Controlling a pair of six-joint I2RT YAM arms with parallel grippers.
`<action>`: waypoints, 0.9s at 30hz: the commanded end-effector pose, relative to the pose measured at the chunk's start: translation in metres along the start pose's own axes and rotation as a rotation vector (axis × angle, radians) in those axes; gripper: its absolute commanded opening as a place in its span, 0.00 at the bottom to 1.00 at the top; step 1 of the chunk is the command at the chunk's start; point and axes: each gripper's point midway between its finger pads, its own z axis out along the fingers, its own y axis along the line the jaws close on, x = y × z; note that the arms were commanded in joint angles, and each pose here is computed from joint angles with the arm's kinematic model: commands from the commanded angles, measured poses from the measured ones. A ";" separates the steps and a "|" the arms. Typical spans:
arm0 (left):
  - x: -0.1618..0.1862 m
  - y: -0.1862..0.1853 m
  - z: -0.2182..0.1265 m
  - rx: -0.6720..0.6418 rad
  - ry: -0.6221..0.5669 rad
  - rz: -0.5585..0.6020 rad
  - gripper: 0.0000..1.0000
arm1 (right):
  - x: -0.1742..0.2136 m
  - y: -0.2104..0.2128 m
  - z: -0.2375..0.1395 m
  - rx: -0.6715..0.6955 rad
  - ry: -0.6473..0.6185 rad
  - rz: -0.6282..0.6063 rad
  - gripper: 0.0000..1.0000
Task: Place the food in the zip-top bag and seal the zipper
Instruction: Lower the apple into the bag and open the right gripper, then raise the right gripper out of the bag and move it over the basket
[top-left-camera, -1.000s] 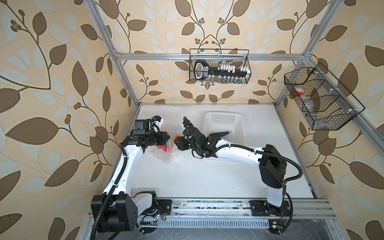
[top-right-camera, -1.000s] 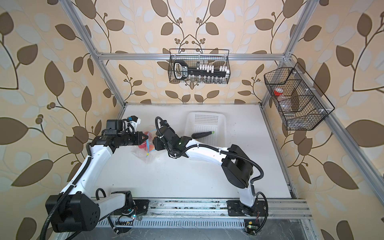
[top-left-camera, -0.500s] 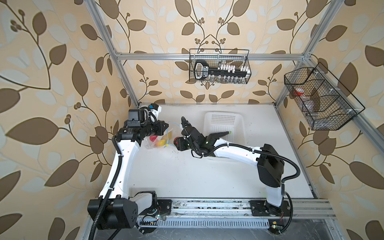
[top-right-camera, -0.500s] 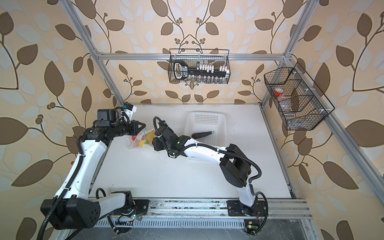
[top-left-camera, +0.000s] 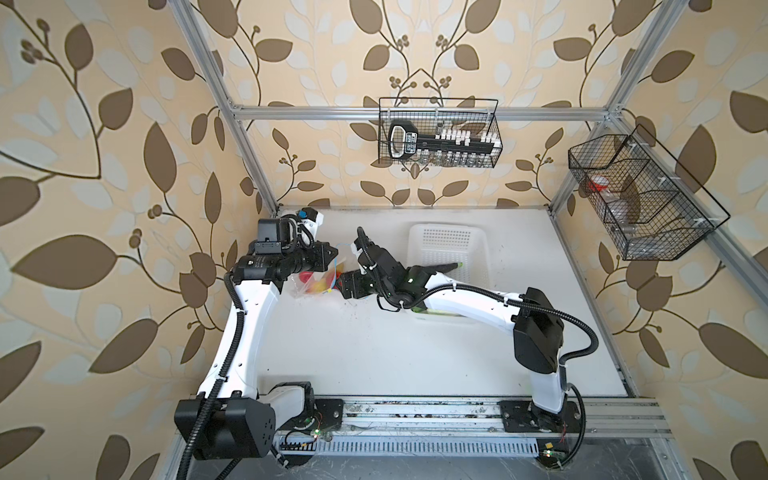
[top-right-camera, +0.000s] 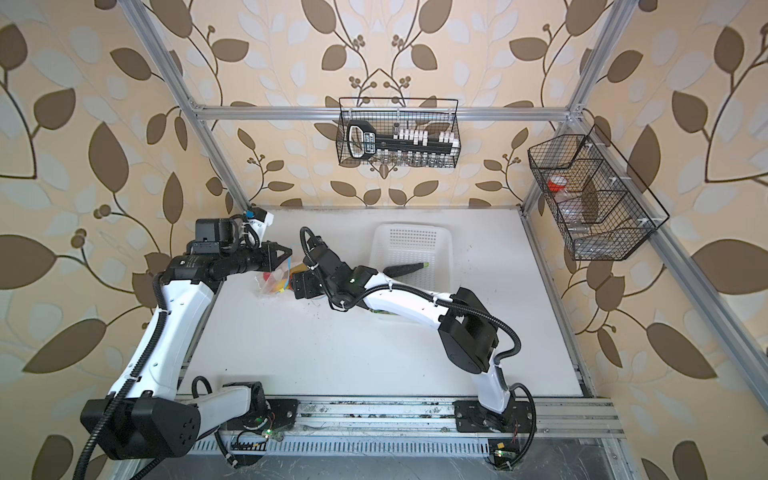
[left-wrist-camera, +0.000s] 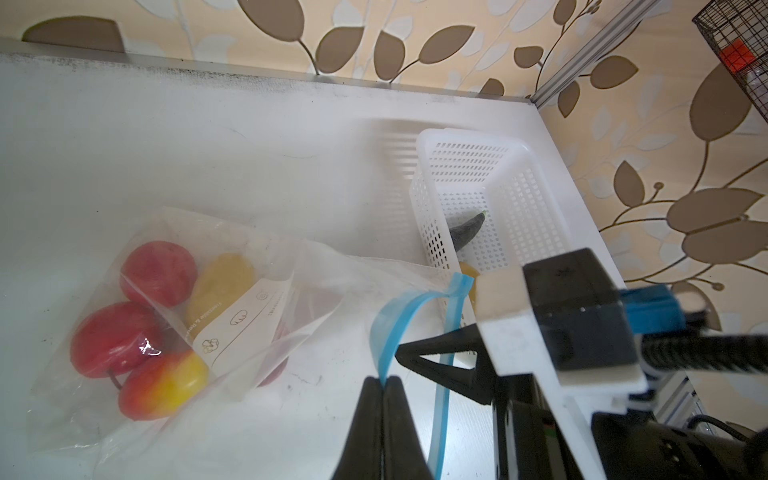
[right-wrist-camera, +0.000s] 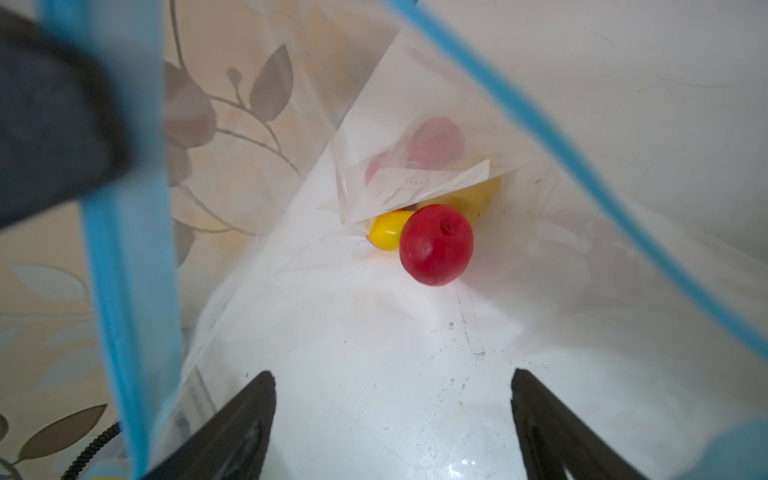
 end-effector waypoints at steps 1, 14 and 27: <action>-0.006 -0.013 -0.007 0.029 -0.037 0.029 0.00 | -0.011 0.004 -0.026 -0.003 -0.041 -0.016 0.92; 0.008 -0.005 0.002 0.019 -0.014 0.031 0.00 | -0.016 -0.010 -0.081 0.025 -0.093 0.004 1.00; 0.045 0.006 0.016 0.020 0.091 0.023 0.00 | 0.000 -0.071 -0.117 0.305 -0.072 0.115 1.00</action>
